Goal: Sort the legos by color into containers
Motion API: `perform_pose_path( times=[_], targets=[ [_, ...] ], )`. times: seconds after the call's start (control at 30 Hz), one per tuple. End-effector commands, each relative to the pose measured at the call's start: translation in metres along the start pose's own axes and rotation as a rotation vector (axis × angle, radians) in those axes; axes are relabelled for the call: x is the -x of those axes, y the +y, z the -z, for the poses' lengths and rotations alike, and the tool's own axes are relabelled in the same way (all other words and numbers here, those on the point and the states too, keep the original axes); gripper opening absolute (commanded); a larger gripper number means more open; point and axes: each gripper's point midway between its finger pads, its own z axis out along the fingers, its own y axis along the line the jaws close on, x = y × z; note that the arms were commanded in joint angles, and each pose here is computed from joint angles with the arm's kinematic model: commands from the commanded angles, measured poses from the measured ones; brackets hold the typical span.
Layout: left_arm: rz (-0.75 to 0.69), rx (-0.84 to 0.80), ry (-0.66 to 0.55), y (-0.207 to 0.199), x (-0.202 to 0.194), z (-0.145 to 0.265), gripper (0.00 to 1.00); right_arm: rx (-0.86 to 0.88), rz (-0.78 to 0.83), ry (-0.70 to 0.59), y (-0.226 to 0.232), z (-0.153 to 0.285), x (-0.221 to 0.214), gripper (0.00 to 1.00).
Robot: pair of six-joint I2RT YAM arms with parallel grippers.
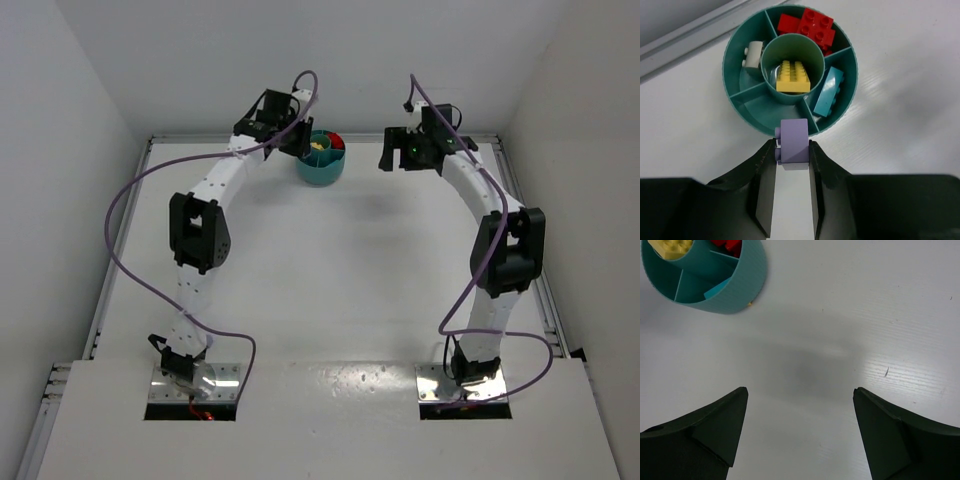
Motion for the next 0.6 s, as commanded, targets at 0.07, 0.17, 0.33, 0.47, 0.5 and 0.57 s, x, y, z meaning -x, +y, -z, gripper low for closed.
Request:
perform_pose_path(
  times=[0.07, 0.17, 0.33, 0.47, 0.5, 0.57],
  targets=[
    [0.021, 0.001, -0.104, 0.003, 0.031, -0.001, 0.21, 0.014, -0.016, -0.047, -0.003, 0.000, 0.021, 0.86],
    [0.023, 0.010, -0.095, 0.006, 0.025, -0.009, 0.23, 0.014, -0.016, -0.047, -0.003, 0.000, 0.021, 0.86],
    [0.025, 0.010, -0.085, 0.006, 0.021, -0.013, 0.25, 0.014, -0.016, -0.047, -0.003, -0.002, 0.022, 0.86],
    [0.025, 0.010, -0.085, 0.006, 0.021, -0.013, 0.50, 0.024, -0.015, -0.046, -0.002, -0.002, 0.022, 0.86],
    [0.025, 0.010, -0.085, 0.006, 0.021, -0.013, 0.58, 0.024, -0.015, -0.046, -0.002, -0.002, 0.022, 0.86],
    [0.024, 0.022, -0.094, 0.009, 0.023, -0.013, 0.79, 0.024, -0.015, -0.046, -0.002, -0.002, 0.022, 0.86]
  ],
)
